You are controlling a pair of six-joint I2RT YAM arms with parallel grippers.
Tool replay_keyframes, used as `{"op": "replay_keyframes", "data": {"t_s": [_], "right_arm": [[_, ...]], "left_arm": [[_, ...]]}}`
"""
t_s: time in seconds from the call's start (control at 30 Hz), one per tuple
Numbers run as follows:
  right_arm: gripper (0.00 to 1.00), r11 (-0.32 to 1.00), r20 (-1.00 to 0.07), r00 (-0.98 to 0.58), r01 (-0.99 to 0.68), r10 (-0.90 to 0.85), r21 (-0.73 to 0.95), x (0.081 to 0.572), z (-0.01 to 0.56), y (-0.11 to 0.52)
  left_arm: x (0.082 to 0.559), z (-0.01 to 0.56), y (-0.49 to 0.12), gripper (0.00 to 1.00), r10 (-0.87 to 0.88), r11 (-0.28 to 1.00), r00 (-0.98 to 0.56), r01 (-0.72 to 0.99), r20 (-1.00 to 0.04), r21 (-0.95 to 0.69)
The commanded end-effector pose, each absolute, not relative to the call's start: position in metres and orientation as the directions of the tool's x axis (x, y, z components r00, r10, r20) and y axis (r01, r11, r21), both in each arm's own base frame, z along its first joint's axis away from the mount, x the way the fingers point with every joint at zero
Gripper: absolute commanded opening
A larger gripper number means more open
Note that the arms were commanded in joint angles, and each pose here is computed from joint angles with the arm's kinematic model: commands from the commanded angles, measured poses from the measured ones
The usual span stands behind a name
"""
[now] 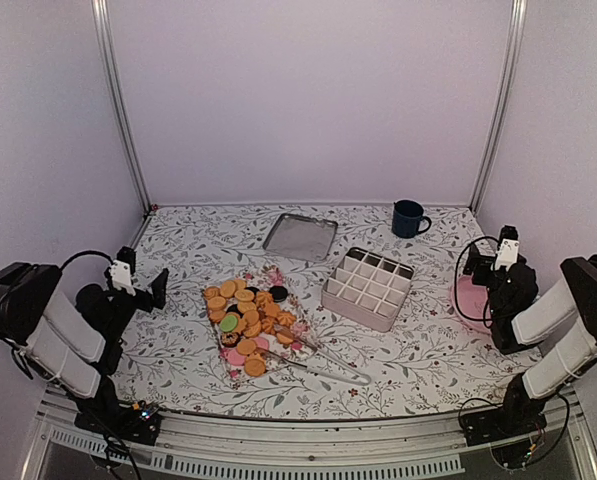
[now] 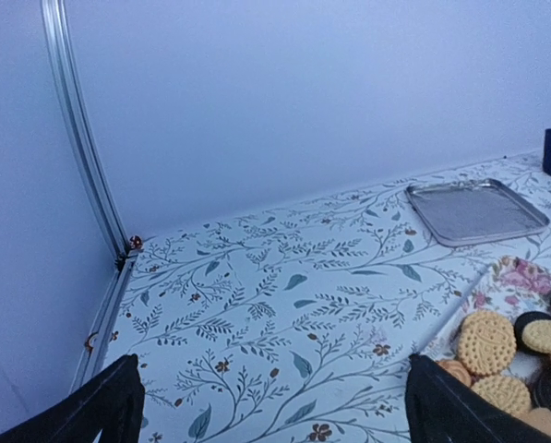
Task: Pack the cookies
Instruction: Pick up the clamp from the plate.
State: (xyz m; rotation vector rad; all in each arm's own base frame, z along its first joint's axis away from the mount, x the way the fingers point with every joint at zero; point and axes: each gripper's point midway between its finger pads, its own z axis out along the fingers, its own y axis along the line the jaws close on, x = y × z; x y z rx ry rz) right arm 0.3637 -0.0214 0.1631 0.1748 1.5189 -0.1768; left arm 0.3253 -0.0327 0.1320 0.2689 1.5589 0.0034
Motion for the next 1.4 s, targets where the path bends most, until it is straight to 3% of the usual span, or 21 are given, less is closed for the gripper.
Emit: {"op": "replay_keyframes", "data": {"t_s": [0.0, 0.1, 0.27, 0.4, 0.53, 0.7, 0.93, 1.03, 1.17, 1.37], "right_arm": [[0.99, 0.951, -0.999, 0.044, 0.307, 0.005, 0.018, 0.364, 0.181, -0.033], [0.99, 0.931, -0.999, 0.033, 0.364, 0.028, 0.038, 0.374, 0.207, -0.041], [0.99, 0.951, -0.996, 0.081, 0.304, 0.023, 0.047, 0.382, 0.251, -0.031], [0.99, 0.934, -0.968, 0.1, 0.26, 0.229, 0.247, 0.386, 0.267, -0.025], [0.99, 0.957, -0.965, -0.029, 0.14, 0.26, 0.254, 0.4, 0.281, 0.001], [0.99, 0.948, -0.922, -0.224, 0.025, 0.314, 0.317, 0.41, 0.26, 0.04], [0.99, 0.955, -0.933, -0.338, -0.213, 0.125, 0.205, 0.392, 0.249, 0.151], [0.99, 0.935, -0.928, -0.372, -0.316, 0.031, 0.158, 0.38, 0.243, 0.196], [0.99, 0.87, -0.904, -0.419, -0.474, -0.089, 0.134, 0.359, 0.229, 0.258], [0.99, 0.738, -0.833, -0.473, -0.663, -0.287, 0.123, 0.31, 0.188, 0.333]], "left_arm": [[0.323, 0.196, -0.021, 0.99, 0.125, 0.983, 0.221, 0.101, -0.967, 0.151], [0.318, 0.202, -0.021, 0.99, 0.123, 0.983, 0.242, 0.101, -0.962, 0.151], [0.321, 0.204, -0.022, 0.99, 0.126, 0.982, 0.237, 0.11, -0.963, 0.156], [0.326, 0.205, -0.02, 0.99, 0.125, 0.983, 0.223, 0.101, -0.967, 0.15], [0.334, 0.214, -0.005, 0.99, 0.095, 0.994, 0.209, 0.027, -0.973, 0.103], [0.34, 0.24, -0.004, 0.99, 0.156, 0.987, 0.275, -0.005, -0.949, 0.16], [0.412, 0.219, -0.009, 0.99, 0.22, 0.974, -0.07, 0.064, -0.973, 0.216], [0.409, 0.226, -0.021, 0.99, 0.192, 0.976, -0.133, 0.133, -0.972, 0.174], [0.411, 0.189, -0.042, 0.99, 0.213, 0.958, -0.408, 0.265, -0.888, 0.108], [0.386, 0.197, -0.066, 0.99, 0.252, 0.92, -0.485, 0.387, -0.837, 0.053]]}}
